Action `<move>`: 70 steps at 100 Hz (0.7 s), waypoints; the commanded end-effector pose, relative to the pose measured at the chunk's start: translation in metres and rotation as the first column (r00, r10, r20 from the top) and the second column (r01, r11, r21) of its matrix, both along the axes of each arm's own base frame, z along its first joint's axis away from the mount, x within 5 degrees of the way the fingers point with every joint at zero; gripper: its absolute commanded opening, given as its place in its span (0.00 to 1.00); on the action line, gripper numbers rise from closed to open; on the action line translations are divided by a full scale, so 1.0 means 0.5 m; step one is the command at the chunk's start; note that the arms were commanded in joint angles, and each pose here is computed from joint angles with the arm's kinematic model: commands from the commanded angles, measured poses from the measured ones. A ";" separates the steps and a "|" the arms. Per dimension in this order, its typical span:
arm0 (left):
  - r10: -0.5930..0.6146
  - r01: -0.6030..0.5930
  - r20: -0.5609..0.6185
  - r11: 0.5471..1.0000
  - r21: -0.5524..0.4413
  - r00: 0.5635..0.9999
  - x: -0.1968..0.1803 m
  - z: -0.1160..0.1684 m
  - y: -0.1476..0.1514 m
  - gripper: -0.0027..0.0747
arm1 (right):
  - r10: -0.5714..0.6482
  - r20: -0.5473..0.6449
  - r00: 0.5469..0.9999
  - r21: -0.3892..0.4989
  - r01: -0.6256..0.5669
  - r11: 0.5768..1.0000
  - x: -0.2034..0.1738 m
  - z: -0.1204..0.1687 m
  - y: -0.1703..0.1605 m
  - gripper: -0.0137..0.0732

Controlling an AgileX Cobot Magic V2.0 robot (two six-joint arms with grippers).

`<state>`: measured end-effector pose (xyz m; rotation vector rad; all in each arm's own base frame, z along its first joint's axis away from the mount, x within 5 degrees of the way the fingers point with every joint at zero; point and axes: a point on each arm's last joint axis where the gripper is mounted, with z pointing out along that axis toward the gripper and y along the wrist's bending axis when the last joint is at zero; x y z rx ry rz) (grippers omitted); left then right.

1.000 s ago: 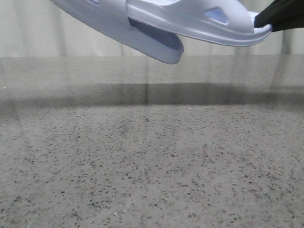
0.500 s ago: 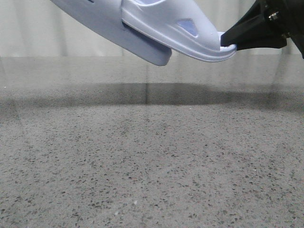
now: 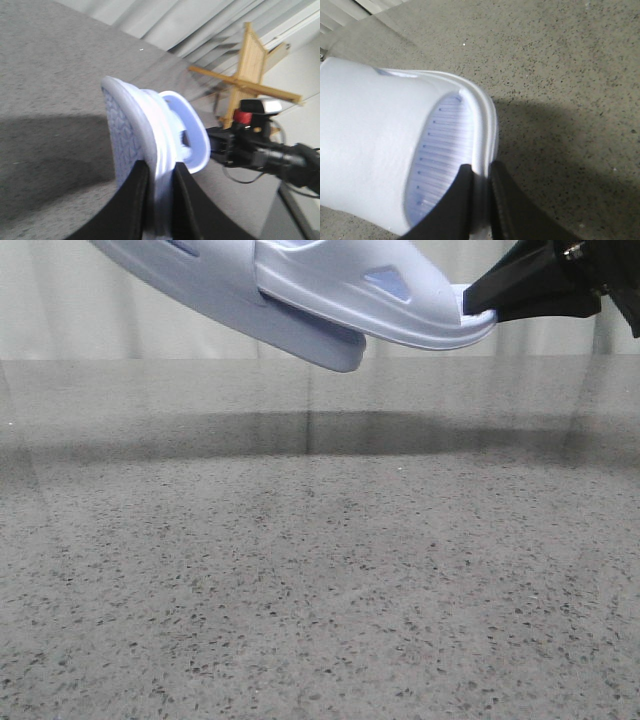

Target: Insert blue slippers together front up

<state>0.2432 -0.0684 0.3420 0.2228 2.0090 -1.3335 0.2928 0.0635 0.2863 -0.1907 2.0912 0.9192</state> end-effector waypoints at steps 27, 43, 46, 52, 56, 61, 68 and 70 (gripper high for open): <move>-0.039 0.038 0.038 0.999 0.018 0.999 -0.007 0.018 -0.008 0.05 | 0.149 0.084 0.985 0.141 -0.160 0.977 -0.030 0.066 -0.032 0.29; -0.037 0.036 0.014 0.999 0.010 0.999 0.002 0.009 -0.008 0.05 | 0.136 0.087 0.987 0.172 -0.149 0.974 -0.036 0.070 -0.074 0.29; -0.030 0.030 0.013 0.999 0.010 0.999 0.004 0.009 -0.007 0.05 | 0.133 0.087 0.987 0.178 -0.147 0.973 -0.037 0.071 -0.083 0.29; -0.020 0.020 0.012 1.000 0.004 1.000 0.006 0.008 -0.006 0.05 | 0.127 0.089 0.988 0.192 -0.143 0.971 -0.042 0.073 -0.102 0.29; -0.014 0.014 0.011 1.000 -0.001 1.000 0.009 0.008 -0.006 0.05 | 0.122 0.091 0.988 0.199 -0.138 0.970 -0.044 0.074 -0.112 0.29; -0.011 0.011 0.016 1.000 -0.008 1.000 0.009 0.010 -0.006 0.05 | 0.118 0.092 0.989 0.208 -0.135 0.969 -0.047 0.076 -0.125 0.29; -0.002 0.002 0.017 1.000 -0.006 1.000 0.011 0.009 -0.005 0.05 | 0.103 0.097 0.990 0.221 -0.122 0.968 -0.049 0.078 -0.138 0.29; 0.001 -0.001 0.017 1.000 -0.005 1.000 0.011 0.009 -0.005 0.05 | 0.098 0.098 0.990 0.224 -0.118 0.967 -0.050 0.079 -0.141 0.29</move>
